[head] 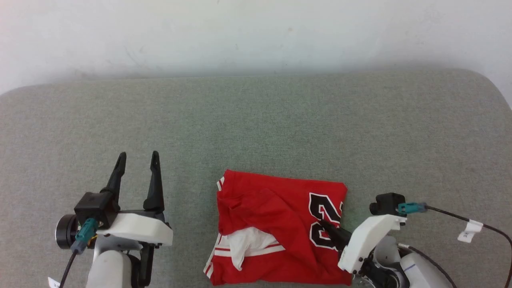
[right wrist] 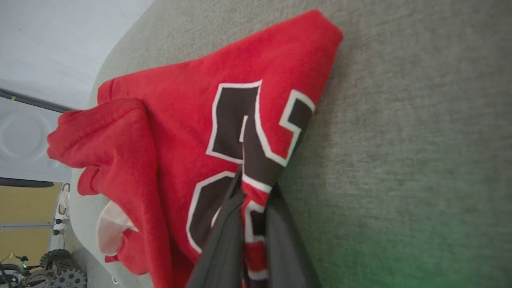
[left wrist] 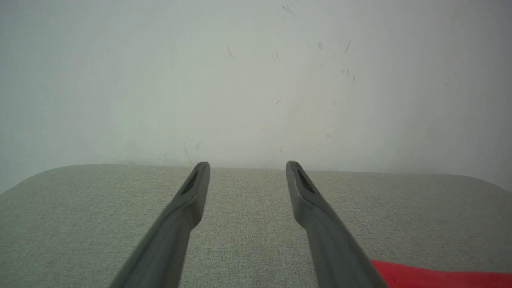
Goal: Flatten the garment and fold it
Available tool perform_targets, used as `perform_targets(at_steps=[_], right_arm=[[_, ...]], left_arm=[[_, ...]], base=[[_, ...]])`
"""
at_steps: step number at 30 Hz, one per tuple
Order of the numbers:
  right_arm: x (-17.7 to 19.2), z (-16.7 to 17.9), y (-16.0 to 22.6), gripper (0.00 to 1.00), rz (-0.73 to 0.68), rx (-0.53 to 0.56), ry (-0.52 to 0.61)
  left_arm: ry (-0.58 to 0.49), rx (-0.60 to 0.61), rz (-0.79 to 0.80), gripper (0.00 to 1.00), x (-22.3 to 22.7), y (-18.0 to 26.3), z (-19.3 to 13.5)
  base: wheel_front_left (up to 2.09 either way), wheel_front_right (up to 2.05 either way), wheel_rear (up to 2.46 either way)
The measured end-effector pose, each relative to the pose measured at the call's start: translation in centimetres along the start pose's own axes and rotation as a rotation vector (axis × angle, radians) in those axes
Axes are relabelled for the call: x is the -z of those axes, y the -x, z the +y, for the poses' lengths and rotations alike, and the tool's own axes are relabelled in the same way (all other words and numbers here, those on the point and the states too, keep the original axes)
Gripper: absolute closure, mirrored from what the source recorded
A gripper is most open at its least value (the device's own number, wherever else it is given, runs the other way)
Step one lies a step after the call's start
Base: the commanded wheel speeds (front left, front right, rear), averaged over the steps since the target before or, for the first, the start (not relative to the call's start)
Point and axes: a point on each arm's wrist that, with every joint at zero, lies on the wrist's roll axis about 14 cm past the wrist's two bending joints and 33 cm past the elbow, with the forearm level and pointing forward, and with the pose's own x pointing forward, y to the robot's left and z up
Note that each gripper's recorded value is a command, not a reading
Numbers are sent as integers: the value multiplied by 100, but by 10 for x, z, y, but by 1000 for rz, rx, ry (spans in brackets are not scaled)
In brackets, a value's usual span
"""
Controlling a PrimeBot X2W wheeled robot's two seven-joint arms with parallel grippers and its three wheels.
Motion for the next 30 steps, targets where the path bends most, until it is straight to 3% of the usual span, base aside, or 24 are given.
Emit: perform_targets(at_steps=[3, 10, 14, 21, 30], right_arm=[[-7, 0, 0, 100, -11, 23, 134], [-84, 38, 10, 100, -139, 98, 696], [-113, 50, 25, 100, -175, 170, 930], [-156, 22, 55, 100, -185, 321, 1112], [-203, -32, 95, 100, -174, 515, 1200]], left_arm=[[1, -1, 3, 0, 1, 0, 0], [5, 9, 15, 0, 7, -1, -6], [13, 33, 15, 0, 9, -7, -16], [26, 86, 18, 0, 14, -20, -39], [48, 182, 1, 0, 19, -49, -80]], base=[[0, 0, 0], [0, 0, 0], [0, 0, 0], [0, 0, 0], [0, 0, 0]])
